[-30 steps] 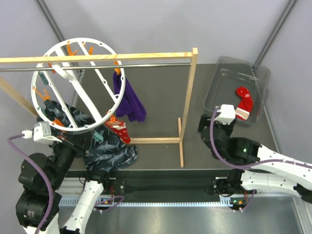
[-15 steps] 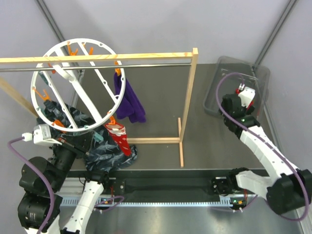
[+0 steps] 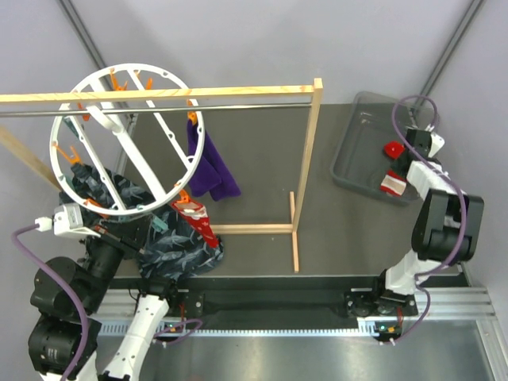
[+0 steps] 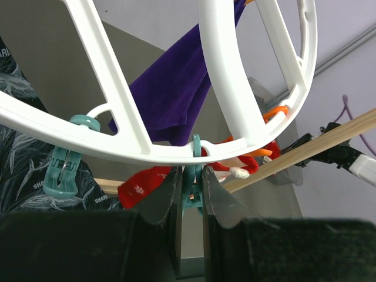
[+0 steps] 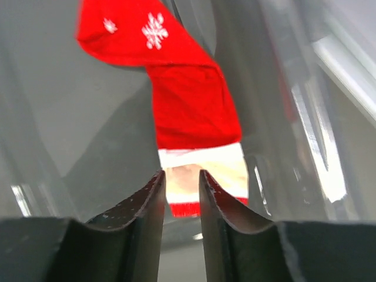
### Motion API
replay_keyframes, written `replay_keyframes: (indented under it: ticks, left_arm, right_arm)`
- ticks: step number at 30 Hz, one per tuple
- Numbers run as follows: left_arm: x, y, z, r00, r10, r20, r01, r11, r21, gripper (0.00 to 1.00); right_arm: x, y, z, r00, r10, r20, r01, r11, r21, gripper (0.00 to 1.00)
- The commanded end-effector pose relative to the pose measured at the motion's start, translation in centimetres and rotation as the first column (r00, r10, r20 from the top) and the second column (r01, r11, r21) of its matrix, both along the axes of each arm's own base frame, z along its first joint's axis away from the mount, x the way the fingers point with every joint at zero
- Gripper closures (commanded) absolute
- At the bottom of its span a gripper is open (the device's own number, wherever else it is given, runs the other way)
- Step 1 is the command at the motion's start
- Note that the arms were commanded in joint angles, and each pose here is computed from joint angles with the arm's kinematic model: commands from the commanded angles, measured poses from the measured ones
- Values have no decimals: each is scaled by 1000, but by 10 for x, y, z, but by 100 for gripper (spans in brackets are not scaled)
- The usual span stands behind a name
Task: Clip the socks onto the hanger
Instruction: Pick up the sock from the bin.
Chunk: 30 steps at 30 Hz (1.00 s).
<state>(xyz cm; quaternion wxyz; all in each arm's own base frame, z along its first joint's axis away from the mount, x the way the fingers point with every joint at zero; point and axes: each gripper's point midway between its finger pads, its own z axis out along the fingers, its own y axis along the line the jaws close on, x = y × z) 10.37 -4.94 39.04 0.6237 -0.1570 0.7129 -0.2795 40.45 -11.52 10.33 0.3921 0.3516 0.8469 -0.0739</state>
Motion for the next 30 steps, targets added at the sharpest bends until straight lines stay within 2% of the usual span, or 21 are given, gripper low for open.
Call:
replay_keyframes:
  ticks: [1, 6, 11, 14, 17, 18, 20, 23, 26, 27, 29, 30]
  left_arm:
    - [-1, -7, -23, 995, -42, -93, 43, 999, 9, 100]
    - [2, -9, -25, 995, -47, -89, 48, 999, 2, 100]
    - [2, -6, -26, 996, -31, -89, 32, 999, 7, 100]
    - [1, -6, -28, 995, -31, -95, 32, 999, 8, 100]
    - [1, -8, -25, 995, -43, -91, 44, 999, 10, 100]
    - [2, -8, -25, 995, -42, -94, 43, 999, 11, 100]
    - [1, -7, -22, 996, -37, -86, 39, 999, 12, 100]
    - [1, -6, -23, 996, -35, -84, 36, 999, 18, 100]
    - [-1, -5, -23, 996, -34, -77, 36, 999, 28, 100]
    - [0, -4, -24, 997, -28, -76, 31, 999, 31, 100]
    - [0, -4, -25, 997, -30, -78, 32, 999, 32, 100]
    - [-1, -5, -25, 996, -34, -78, 37, 999, 32, 100]
  right_arm:
    - [25, -6, -4, 999, -12, 34, 10, 999, 48, 69]
    - [31, -7, -41, 995, -96, -29, 99, 987, 127, 75]
    - [29, 22, -71, 993, -109, -55, 119, 966, 231, 76]
    - [45, 57, -78, 996, -83, -19, 84, 941, 327, 76]
    - [64, 92, -67, 996, -43, 76, 4, 894, 449, 76]
    - [75, 102, -49, 987, -45, 154, -37, 870, 491, 76]
    - [81, 109, -31, 975, -42, 217, -78, 853, 515, 75]
    - [83, 101, 13, 948, -43, 315, -111, 884, 455, 74]
    - [88, 76, 66, 926, -2, 378, -112, 954, 279, 72]
    - [81, 70, 59, 954, 39, 297, -109, 969, 223, 71]
    - [90, 60, 83, 958, 67, 278, -111, 983, 146, 69]
    - [85, 58, 62, 979, 108, 174, -130, 984, 119, 66]
